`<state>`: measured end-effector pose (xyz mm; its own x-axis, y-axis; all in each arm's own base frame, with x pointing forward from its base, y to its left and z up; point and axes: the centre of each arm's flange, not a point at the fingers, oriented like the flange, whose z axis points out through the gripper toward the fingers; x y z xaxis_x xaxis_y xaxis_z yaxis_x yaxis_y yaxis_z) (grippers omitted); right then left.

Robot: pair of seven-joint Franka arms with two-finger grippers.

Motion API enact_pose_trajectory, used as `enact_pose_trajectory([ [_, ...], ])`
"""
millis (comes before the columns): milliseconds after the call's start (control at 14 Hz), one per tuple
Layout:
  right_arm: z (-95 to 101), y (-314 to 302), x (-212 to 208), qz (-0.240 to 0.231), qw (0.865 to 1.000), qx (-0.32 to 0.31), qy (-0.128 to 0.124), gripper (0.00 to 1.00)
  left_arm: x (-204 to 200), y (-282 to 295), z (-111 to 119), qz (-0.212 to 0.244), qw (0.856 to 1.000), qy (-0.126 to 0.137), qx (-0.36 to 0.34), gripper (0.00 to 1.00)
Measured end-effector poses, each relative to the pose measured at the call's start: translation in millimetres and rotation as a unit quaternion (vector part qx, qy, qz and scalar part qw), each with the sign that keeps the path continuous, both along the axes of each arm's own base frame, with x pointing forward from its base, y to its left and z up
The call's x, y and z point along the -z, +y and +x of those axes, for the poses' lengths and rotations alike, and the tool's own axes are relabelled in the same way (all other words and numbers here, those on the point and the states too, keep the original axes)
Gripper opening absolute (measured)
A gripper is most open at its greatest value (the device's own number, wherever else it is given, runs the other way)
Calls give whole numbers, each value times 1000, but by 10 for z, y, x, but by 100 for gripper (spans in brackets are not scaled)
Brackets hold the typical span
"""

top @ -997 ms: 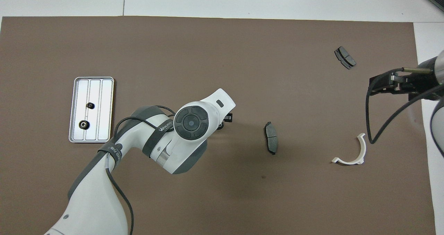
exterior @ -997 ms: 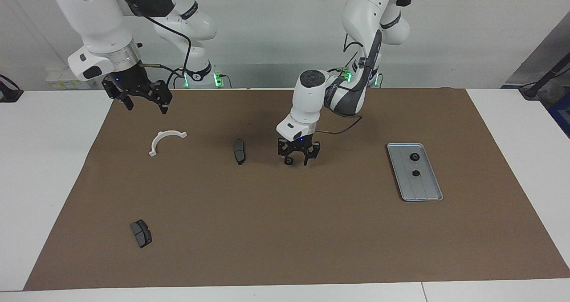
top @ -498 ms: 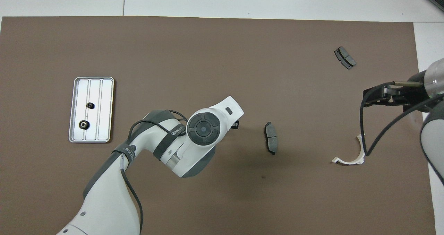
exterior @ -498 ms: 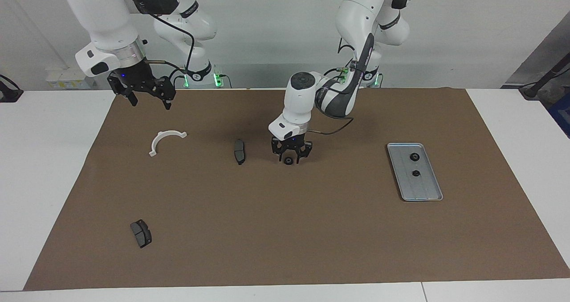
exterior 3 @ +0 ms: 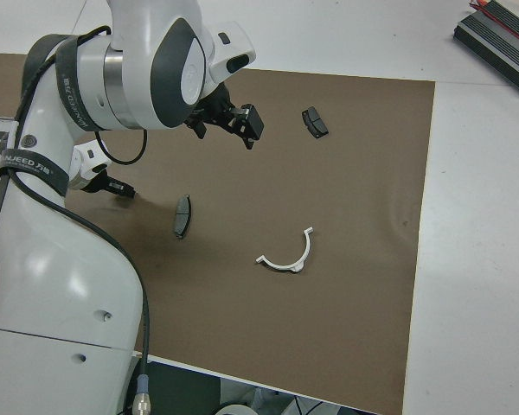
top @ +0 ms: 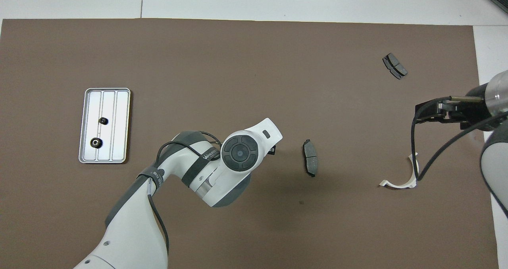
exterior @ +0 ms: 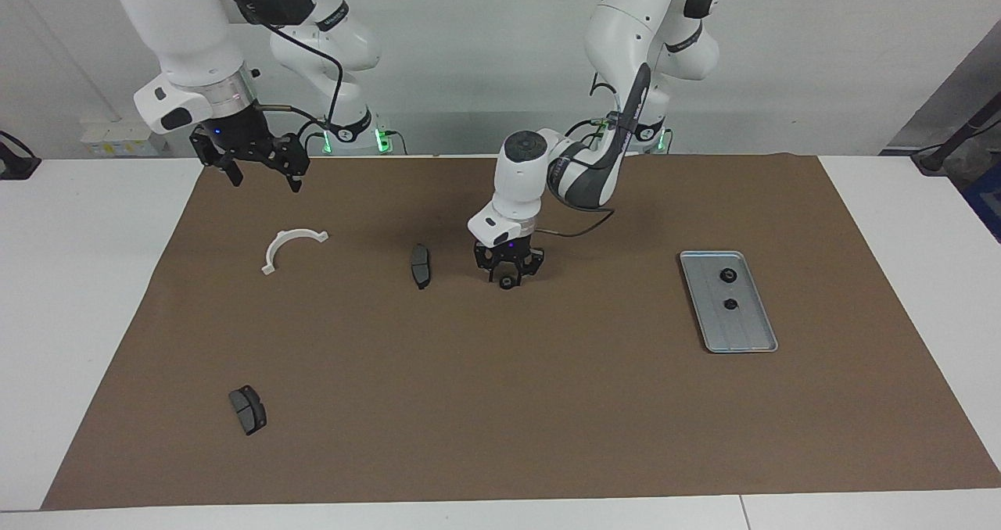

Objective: Pick bearing gear from pile to tray
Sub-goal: 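Grasp the third bearing with the left gripper, then carry the bearing with the left gripper and place it in the tray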

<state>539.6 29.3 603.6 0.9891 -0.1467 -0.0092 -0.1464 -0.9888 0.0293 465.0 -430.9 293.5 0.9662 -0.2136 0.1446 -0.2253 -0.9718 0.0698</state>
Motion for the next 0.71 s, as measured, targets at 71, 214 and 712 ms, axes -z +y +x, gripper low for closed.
enact_pose_trajectory([
  [71,0,0,0,0,1000,0,0,100,2,-10,-12,0,1000,0,2,56],
  [214,0,1,0,0,1000,0,0,100,-16,8,2,3,1000,-3,2,35],
  [712,0,1,1,0,1000,0,0,100,-427,503,597,30,998,12,-61,34],
])
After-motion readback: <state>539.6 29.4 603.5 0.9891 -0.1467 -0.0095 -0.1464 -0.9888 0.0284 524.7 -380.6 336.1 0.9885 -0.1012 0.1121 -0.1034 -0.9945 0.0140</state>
